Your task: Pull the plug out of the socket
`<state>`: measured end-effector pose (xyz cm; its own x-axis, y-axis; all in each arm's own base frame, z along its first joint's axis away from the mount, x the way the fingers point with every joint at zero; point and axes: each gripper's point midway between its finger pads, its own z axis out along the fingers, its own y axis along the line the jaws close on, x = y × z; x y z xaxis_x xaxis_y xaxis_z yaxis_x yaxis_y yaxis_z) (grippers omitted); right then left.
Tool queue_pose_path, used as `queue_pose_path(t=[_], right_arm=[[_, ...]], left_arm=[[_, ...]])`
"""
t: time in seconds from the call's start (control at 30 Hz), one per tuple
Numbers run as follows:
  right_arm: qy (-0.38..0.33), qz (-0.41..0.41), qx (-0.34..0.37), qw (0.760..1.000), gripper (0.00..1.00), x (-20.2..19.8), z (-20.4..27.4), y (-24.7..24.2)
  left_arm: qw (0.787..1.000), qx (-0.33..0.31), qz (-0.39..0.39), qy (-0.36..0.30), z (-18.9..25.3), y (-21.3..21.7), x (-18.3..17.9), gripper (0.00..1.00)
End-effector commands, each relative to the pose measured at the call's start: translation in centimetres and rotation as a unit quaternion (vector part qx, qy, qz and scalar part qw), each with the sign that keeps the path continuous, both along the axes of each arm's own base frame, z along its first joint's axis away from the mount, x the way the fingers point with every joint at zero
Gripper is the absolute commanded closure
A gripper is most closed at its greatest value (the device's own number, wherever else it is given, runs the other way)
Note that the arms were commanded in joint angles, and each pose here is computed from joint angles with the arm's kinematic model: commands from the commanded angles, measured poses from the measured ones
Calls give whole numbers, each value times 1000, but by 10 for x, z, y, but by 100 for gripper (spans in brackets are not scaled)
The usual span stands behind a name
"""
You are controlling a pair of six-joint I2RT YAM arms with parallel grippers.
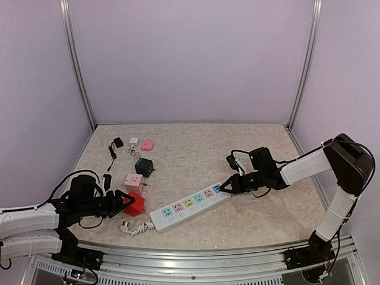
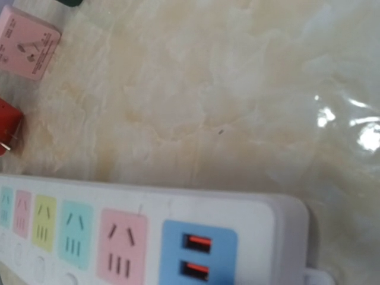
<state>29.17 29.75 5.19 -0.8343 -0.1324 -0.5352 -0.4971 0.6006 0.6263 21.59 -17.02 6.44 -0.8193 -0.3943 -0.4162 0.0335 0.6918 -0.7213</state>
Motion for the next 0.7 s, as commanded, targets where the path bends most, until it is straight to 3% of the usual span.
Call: queue_pose_path(t=[0.0,0.3,0.43,0.67], right_arm=[[-8,1,-5,1000,97,2,8,2],[-13,1,-4,1000,97,4,12,3],[-14,2,-5,1000,97,4,13,3],[-18,4,-3,1000,97,4,17,4]], left_arm=[[1000,-29,0,0,6,-5,4,56],[997,28,61,46,-13,22,4,8],[995,42,83,46,-11,33,3,2],[992,81,98,28,10,45,10,1]])
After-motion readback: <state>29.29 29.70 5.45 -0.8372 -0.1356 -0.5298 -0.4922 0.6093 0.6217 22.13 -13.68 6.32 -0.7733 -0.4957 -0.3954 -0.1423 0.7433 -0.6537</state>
